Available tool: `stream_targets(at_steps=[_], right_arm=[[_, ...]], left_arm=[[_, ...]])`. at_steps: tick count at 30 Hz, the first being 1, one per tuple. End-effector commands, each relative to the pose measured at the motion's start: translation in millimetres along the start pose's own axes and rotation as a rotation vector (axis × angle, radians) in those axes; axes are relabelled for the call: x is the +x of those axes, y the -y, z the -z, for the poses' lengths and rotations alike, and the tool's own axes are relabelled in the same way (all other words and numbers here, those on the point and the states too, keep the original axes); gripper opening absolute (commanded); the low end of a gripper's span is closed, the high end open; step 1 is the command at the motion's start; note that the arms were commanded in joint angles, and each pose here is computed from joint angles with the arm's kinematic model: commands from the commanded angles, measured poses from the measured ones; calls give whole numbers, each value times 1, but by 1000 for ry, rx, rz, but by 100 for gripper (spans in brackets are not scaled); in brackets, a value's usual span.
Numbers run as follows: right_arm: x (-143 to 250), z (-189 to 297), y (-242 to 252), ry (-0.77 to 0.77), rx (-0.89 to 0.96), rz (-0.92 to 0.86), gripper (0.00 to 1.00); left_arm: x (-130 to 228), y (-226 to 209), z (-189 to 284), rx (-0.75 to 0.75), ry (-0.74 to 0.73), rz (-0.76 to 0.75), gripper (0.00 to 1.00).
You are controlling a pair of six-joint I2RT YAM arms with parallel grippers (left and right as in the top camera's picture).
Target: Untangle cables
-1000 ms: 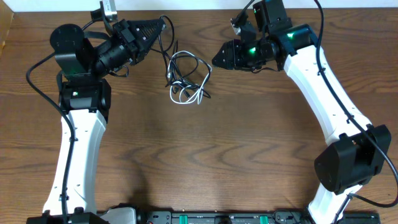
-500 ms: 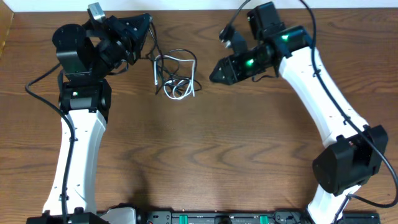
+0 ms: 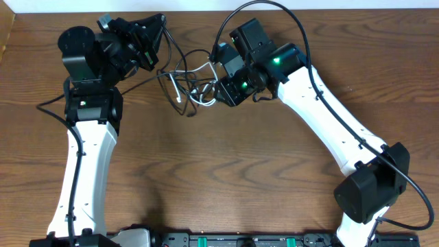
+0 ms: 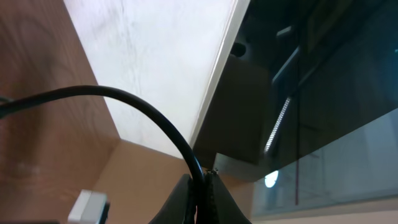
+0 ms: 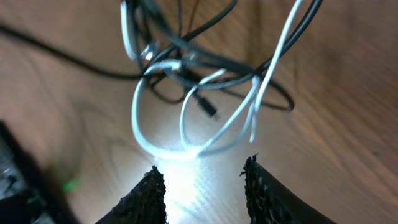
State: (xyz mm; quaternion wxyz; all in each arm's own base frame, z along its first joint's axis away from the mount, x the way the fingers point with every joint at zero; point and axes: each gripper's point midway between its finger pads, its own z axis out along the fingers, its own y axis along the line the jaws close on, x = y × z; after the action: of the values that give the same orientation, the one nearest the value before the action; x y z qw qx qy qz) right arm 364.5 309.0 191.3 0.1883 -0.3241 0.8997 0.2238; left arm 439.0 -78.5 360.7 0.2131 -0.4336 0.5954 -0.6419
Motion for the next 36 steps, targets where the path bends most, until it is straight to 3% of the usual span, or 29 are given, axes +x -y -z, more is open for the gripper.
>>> stream_targets(at_steps=[1,14,19,26,36], right_arm=[[6,-3,13,-7,61,-30,41],[14,-12,29,-20,113,-32,41],[12,-8,28,-6,110,-31,35],[13,0,42,0,124,-63,42],[19,-30,34,5,87,-38,44]], left_arm=[[6,8,2,11,-29,93,7],[6,8,2,10,-28,167,8],[6,8,2,10,-27,167,8],[6,8,2,11,-24,167,8],[6,8,2,10,-29,171,8]])
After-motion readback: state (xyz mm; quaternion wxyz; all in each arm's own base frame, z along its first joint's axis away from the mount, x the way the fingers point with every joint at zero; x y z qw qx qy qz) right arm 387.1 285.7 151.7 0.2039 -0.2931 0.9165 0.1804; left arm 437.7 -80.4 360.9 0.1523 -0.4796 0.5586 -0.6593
